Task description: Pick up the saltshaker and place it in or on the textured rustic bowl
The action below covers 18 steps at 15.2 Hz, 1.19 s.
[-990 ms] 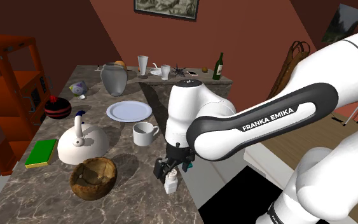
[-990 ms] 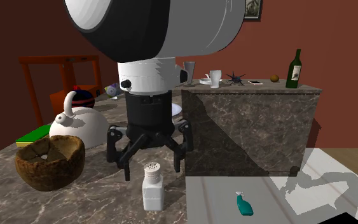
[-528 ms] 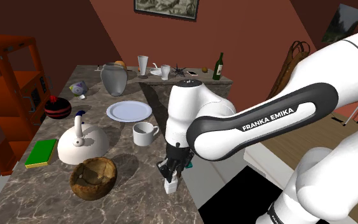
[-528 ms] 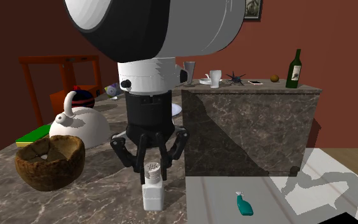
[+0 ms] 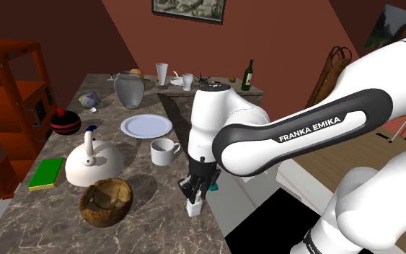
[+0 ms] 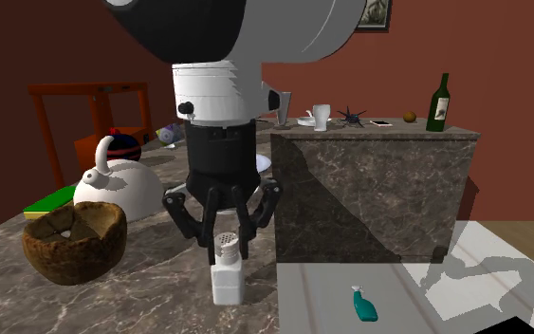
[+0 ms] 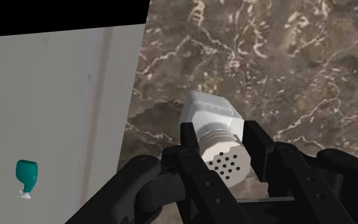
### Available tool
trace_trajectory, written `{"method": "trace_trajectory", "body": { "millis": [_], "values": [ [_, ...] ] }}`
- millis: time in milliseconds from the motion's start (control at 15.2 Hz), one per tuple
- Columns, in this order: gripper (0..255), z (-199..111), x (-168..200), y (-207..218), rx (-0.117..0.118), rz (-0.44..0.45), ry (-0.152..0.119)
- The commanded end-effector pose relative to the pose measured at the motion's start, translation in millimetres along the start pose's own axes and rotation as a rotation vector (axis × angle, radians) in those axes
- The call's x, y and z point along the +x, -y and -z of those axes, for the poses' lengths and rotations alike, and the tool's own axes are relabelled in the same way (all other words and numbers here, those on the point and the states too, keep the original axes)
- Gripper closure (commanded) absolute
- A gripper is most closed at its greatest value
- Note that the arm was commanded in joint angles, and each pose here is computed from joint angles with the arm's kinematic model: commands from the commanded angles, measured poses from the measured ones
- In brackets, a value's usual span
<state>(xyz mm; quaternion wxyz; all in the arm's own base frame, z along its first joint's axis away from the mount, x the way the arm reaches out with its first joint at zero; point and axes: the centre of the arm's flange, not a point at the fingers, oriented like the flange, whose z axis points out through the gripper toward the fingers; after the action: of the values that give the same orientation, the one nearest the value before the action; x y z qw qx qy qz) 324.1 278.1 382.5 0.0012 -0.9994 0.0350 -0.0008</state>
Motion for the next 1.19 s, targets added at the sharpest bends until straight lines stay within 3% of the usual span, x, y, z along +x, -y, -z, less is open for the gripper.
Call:
{"method": "trace_trajectory", "body": {
  "millis": [0, 1122],
  "values": [
    [255, 11, 0, 0, 0.0, 0.0, 0.0],
    [255, 100, 0, 0, 0.0, 0.0, 0.0]
  ]
}}
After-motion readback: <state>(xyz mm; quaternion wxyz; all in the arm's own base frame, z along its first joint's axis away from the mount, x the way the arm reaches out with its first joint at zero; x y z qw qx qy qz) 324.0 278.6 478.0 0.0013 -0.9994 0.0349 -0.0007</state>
